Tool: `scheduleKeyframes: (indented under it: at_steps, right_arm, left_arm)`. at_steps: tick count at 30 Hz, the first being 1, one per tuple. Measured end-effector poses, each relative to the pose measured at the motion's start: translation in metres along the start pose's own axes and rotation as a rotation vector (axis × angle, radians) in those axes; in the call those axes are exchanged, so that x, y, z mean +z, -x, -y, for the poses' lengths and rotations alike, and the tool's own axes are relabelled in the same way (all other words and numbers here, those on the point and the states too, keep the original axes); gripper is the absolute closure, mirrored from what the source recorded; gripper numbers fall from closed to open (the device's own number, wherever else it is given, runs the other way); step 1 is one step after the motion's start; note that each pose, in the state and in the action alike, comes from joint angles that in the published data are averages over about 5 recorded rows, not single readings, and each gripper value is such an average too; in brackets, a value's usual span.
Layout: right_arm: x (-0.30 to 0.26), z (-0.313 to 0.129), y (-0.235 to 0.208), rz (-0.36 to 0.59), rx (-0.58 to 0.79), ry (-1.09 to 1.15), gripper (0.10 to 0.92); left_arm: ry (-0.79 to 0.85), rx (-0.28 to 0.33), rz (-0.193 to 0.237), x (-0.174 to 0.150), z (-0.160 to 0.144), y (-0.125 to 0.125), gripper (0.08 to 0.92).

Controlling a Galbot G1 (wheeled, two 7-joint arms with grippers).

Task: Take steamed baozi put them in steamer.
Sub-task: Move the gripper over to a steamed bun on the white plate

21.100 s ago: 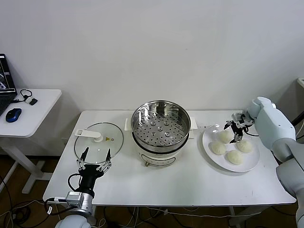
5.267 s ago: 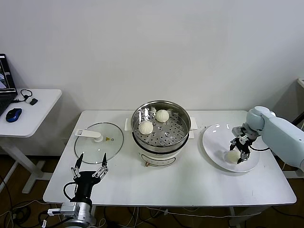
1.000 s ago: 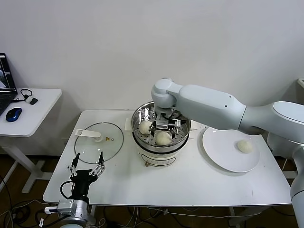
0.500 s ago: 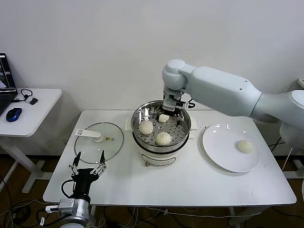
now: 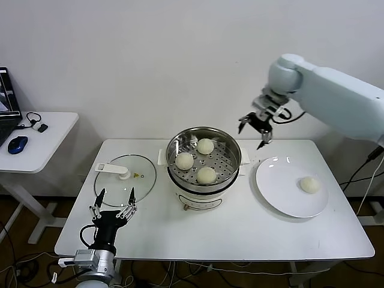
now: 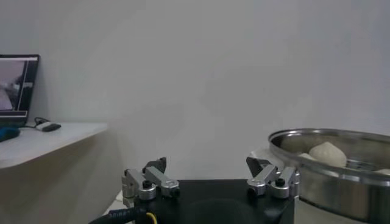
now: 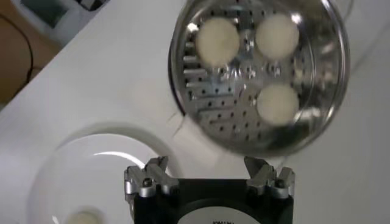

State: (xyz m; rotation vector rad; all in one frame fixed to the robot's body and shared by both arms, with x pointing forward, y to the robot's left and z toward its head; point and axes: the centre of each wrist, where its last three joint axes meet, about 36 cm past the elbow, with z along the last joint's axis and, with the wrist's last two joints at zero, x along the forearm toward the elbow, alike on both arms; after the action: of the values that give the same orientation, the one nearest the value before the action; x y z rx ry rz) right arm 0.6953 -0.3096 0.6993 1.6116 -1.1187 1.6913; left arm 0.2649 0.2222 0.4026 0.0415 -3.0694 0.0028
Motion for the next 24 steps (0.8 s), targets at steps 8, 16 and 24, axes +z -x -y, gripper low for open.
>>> scheduleKeyframes:
  at_steps: [8, 16, 24]
  right_arm:
    - [0.092, -0.081, 0.020, -0.014, 0.030, 0.272, 0.200]
    - [0.149, -0.143, 0.058, -0.064, 0.023, 0.444, 0.200]
    - [0.182, -0.171, 0.084, -0.170, -0.011, 0.467, 0.200]
  left_arm:
    - [-0.005, 0.023, 0.015, -0.004, 0.004, 0.001, 0.177]
    - [-0.007, 0.026, 0.021, -0.007, 0.005, 0.001, 0.177]
    - [-0.008, 0.019, 0.020, -0.005, 0.004, 0.002, 0.177]
